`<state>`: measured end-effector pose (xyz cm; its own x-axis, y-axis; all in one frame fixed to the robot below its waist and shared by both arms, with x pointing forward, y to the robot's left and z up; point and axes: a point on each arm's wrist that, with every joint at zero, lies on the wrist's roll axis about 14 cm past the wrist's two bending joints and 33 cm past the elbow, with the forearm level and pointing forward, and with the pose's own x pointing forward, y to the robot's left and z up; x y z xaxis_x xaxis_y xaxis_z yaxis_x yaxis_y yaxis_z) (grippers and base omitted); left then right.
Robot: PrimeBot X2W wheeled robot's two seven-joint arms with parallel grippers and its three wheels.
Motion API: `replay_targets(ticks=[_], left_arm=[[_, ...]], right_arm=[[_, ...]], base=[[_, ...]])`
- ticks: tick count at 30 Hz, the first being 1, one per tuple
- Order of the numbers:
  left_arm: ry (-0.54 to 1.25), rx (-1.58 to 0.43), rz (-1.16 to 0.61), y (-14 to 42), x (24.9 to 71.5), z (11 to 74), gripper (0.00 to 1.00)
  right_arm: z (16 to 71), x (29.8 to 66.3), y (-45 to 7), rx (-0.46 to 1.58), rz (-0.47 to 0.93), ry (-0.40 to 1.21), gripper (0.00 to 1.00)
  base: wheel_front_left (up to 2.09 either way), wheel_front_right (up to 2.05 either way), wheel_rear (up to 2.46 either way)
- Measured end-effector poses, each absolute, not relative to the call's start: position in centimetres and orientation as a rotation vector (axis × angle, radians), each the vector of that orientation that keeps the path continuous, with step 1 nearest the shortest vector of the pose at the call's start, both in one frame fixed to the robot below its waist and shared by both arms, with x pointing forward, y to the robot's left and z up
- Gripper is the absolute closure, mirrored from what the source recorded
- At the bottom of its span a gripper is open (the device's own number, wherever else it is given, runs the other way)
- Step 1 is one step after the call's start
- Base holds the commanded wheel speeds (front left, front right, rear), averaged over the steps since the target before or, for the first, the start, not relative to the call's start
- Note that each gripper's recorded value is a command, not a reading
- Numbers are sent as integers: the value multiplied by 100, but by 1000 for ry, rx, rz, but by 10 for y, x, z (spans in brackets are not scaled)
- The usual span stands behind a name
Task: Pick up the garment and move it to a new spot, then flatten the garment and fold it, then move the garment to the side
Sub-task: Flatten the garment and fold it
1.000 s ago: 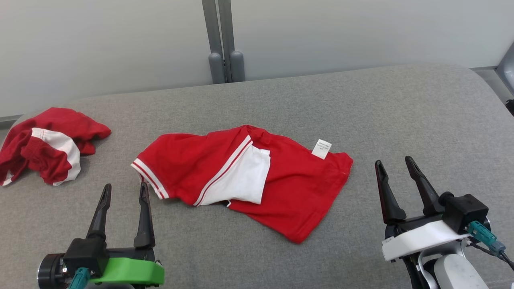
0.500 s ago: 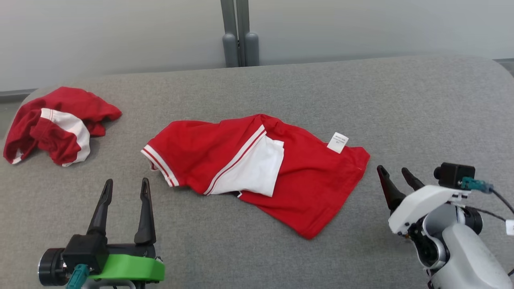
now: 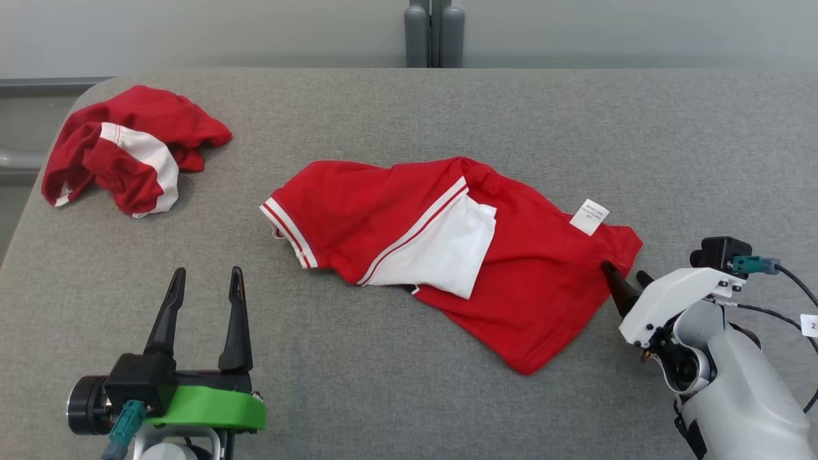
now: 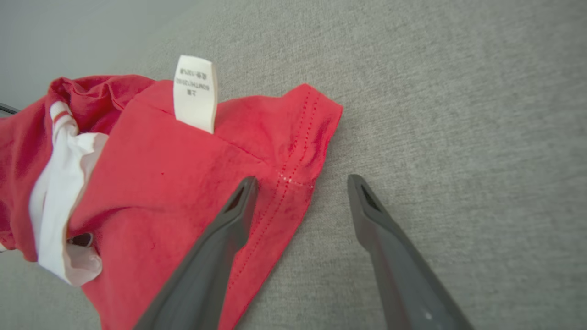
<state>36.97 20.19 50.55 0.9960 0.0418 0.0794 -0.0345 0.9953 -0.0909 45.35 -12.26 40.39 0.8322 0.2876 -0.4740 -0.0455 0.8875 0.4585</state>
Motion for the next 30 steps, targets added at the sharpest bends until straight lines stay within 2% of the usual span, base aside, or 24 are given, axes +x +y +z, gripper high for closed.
replay_targets(ticks=[1, 2, 10, 17, 21, 25, 30], left_arm=[[-75, -89, 43, 203, 369, 503, 0], [-72, -89, 47, 204, 369, 502, 0], [-80, -88, 48, 206, 367, 505, 0], [-89, -98, 33, 200, 362, 508, 0], [-87, -104, 30, 199, 357, 507, 0], [-78, -111, 26, 197, 350, 504, 0], [-76, -122, 26, 196, 348, 503, 0]], right_arm=[[401, 454, -121, 451, 183, 569, 71], [401, 454, -120, 452, 183, 569, 100], [426, 461, -121, 470, 185, 462, 100], [490, 475, -139, 382, 223, 246, 100], [525, 474, -123, 373, 299, 159, 100], [545, 453, -100, 420, 395, 136, 100], [519, 400, -72, 441, 517, 288, 100]], base=[[0, 0, 0], [0, 0, 0], [0, 0, 0], [0, 0, 0], [0, 0, 0], [0, 0, 0], [0, 0, 0]])
